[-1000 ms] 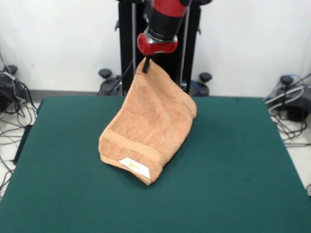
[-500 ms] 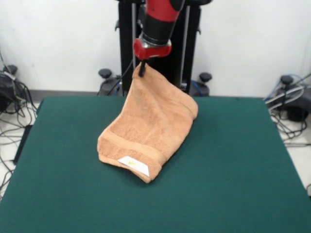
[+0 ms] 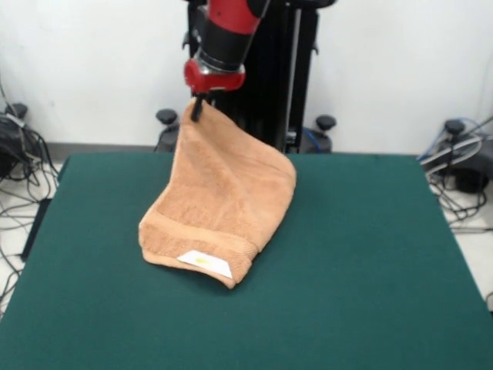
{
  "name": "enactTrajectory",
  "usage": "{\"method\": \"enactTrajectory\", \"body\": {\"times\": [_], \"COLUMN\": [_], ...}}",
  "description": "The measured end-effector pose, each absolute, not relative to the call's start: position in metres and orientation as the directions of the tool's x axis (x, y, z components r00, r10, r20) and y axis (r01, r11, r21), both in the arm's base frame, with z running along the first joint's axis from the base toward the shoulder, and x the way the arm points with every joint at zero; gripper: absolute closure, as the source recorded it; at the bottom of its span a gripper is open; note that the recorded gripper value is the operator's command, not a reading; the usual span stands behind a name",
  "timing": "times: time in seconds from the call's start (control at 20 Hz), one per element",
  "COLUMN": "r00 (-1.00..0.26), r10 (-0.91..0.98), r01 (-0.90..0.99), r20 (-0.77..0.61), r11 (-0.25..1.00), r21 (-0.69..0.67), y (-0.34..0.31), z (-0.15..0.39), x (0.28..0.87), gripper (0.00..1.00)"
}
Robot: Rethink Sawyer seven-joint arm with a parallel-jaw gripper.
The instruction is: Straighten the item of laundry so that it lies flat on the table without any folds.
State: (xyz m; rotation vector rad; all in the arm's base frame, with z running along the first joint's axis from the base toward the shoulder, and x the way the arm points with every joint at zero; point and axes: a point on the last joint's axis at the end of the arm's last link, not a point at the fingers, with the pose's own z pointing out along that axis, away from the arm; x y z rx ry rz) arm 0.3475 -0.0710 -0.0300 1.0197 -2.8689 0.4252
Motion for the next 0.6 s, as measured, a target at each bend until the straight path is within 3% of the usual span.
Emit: {"method": "enactTrajectory", "body": {"times": [0.6], "r00": [-0.735], "r10": [-0.664], "r01": [-0.671], "r20": [0.138], "r11": [0.682], "r21": [-0.292], "y": [-0.105], "z": [-0.020], "x": [0.370], "gripper": [1.00]}}
